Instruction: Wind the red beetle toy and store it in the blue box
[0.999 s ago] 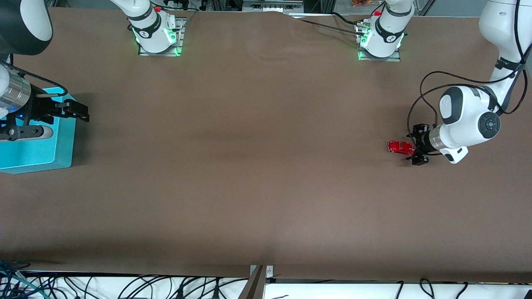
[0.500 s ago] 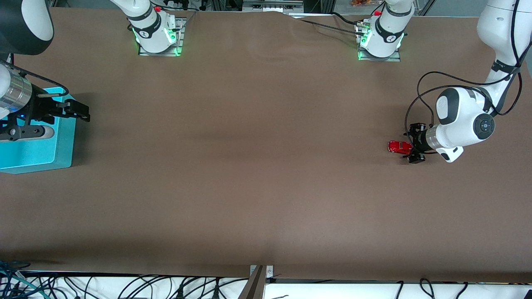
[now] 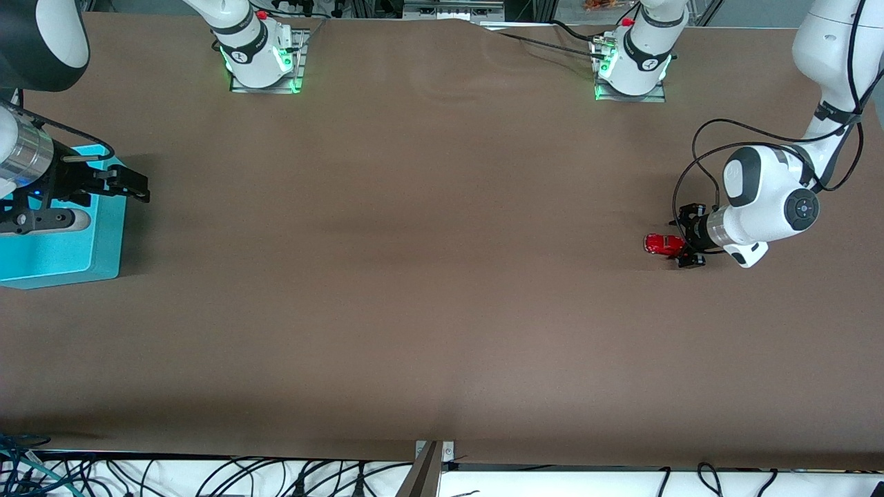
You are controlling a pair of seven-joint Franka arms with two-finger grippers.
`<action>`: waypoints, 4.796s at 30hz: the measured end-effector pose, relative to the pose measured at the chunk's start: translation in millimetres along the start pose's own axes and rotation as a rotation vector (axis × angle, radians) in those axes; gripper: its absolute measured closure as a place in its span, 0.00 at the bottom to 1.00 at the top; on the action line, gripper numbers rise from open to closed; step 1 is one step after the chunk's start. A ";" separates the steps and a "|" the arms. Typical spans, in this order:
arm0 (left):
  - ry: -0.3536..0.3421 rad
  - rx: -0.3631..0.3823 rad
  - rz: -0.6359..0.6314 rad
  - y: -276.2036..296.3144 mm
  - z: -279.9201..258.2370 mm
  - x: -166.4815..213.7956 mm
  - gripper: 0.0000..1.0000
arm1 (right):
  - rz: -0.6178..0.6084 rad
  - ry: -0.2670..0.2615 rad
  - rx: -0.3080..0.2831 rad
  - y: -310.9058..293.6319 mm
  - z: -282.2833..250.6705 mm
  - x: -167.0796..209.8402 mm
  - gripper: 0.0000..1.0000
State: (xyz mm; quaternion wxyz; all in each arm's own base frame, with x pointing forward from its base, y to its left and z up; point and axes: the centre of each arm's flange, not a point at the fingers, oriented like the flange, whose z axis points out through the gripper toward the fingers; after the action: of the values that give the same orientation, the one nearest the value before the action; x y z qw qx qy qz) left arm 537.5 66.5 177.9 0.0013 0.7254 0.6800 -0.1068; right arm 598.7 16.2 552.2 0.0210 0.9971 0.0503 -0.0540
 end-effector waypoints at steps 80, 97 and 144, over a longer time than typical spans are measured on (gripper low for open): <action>0.039 0.055 -0.057 10.8 13.2 -78.5 0.54 | 0.000 -0.001 0.000 -0.1 0.5 0.3 0.00; 0.071 0.047 -0.015 9.5 7.1 -42.4 0.54 | 0.000 -0.001 0.000 -0.1 0.6 0.3 0.00; 0.129 0.033 -0.008 8.0 -1.6 11.1 0.52 | 0.000 -0.001 0.000 -0.1 0.7 0.4 0.00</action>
State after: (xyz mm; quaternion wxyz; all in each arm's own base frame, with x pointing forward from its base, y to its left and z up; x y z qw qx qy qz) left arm 546.2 77.1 176.6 -0.0549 0.7280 0.6796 -0.0712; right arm 599.0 16.3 551.4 0.0210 0.9970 0.0502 -0.0546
